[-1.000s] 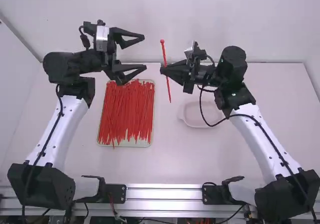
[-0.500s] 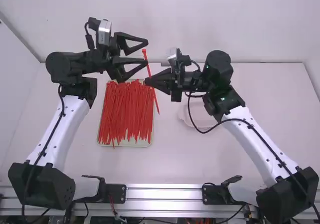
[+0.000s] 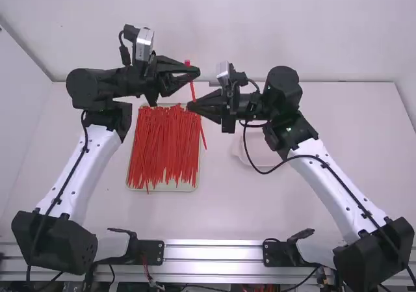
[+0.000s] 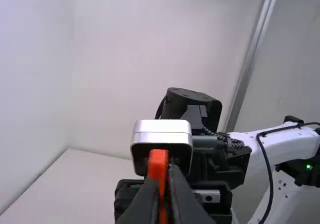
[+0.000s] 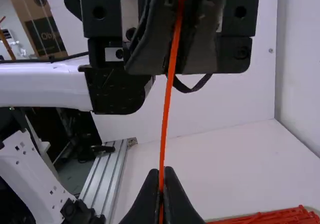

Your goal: Fasten the cable tie

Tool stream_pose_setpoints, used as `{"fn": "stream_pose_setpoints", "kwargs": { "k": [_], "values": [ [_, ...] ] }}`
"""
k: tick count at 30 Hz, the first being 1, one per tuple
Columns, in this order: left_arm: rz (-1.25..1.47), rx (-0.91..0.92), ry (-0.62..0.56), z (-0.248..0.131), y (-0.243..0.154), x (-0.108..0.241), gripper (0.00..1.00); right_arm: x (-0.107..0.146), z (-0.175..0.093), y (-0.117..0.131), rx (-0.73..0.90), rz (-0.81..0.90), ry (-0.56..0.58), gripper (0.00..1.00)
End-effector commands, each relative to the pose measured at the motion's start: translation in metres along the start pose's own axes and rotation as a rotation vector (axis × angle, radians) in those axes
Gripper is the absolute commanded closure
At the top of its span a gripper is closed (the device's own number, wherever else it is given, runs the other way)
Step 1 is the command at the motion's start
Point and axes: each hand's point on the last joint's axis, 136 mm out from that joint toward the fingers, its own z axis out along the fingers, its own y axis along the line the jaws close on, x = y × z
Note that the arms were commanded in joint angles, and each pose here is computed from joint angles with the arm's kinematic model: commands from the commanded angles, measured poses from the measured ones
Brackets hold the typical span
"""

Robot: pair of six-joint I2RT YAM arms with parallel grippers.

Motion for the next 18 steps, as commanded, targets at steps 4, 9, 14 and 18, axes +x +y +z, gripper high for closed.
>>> {"fn": "stream_pose_setpoints", "kwargs": {
  "k": [4,9,14,18],
  "values": [
    [0.037,-0.001,-0.012,-0.0005,-0.0035,-0.0085,0.88,-0.0147,-0.0077,-0.0003,0.012,-0.001,-0.018,1.00],
    [0.046,-0.014,-0.019,-0.0036,-0.0013,-0.0108,0.95,-0.0146,-0.0100,-0.0022,0.017,0.002,-0.017,1.00],
    [0.048,-0.005,-0.021,-0.0011,-0.0034,-0.0107,0.98,-0.0139,-0.0101,-0.0024,0.018,0.003,-0.015,1.00],
    [0.053,-0.005,-0.023,-0.0011,-0.0038,-0.0112,0.83,-0.0125,-0.0095,-0.0020,0.016,-0.015,-0.011,1.00]
  ]
}}
